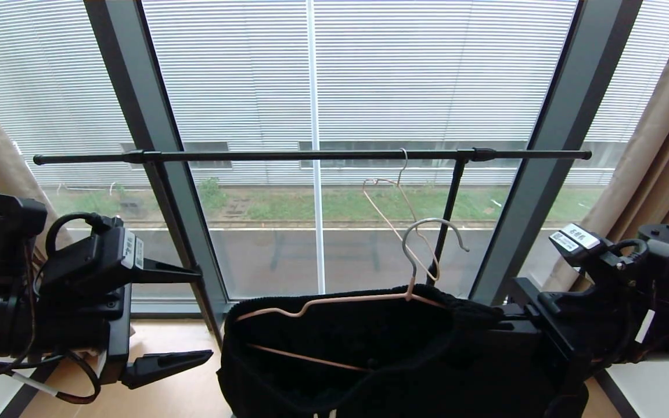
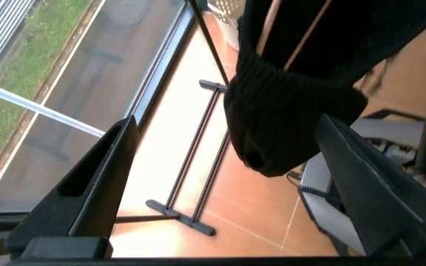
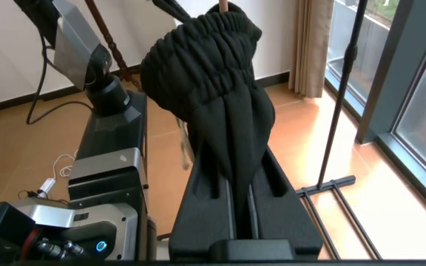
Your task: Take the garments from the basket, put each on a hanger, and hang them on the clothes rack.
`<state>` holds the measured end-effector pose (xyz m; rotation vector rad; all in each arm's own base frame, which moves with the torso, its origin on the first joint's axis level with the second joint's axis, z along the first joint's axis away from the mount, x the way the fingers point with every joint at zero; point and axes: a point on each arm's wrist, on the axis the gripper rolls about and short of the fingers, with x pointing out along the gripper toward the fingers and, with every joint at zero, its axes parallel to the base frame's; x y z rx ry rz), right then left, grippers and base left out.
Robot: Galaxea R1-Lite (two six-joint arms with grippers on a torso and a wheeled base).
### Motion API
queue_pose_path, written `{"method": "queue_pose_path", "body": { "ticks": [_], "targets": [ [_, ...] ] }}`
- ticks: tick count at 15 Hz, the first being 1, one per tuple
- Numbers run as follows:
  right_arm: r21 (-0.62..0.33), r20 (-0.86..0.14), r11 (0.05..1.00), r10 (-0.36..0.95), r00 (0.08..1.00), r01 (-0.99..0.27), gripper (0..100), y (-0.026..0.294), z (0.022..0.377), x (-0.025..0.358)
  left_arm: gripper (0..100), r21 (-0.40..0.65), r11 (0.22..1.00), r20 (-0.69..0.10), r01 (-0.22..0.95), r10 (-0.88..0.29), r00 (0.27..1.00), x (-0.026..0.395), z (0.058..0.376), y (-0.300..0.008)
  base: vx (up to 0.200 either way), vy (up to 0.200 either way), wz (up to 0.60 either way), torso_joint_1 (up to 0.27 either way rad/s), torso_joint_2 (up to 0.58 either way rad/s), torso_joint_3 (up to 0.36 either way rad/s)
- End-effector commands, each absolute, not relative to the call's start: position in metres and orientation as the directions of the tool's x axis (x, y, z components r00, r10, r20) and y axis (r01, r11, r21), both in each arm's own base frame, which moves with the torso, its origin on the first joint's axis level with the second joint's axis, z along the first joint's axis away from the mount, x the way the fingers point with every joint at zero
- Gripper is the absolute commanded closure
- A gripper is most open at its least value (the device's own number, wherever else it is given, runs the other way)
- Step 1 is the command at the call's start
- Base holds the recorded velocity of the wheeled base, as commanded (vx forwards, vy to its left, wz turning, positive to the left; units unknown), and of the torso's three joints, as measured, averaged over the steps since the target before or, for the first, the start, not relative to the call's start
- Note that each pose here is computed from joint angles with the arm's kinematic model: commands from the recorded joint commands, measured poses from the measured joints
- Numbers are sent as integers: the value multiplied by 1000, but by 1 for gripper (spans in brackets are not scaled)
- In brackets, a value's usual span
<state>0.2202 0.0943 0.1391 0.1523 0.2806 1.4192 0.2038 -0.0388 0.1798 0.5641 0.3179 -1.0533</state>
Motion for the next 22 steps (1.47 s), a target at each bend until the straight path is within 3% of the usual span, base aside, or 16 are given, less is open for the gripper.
{"method": "queue_pose_path", "body": {
  "ticks": [1, 7, 15, 22],
  "targets": [
    [268, -101, 148, 987, 125, -952, 100, 94, 139, 220, 0, 254, 357, -541, 899, -718, 438, 214, 165, -38, 0, 0, 0, 0, 0, 0],
    [271, -95, 122, 990, 100, -955, 100, 94, 140, 216, 0, 277, 333, -600, 901, -673, 433, 239, 156, -63, 0, 0, 0, 0, 0, 0],
    [279, -95, 105, 992, 81, -955, 100, 94, 138, 214, 0, 186, 345, -566, 920, -728, 387, 249, 171, -96, 0, 0, 0, 0, 0, 0],
    [282, -97, 101, 992, 76, -954, 100, 95, 138, 214, 0, 185, 278, -551, 943, -765, 333, 252, 176, -124, 0, 0, 0, 0, 0, 0]
  ]
}}
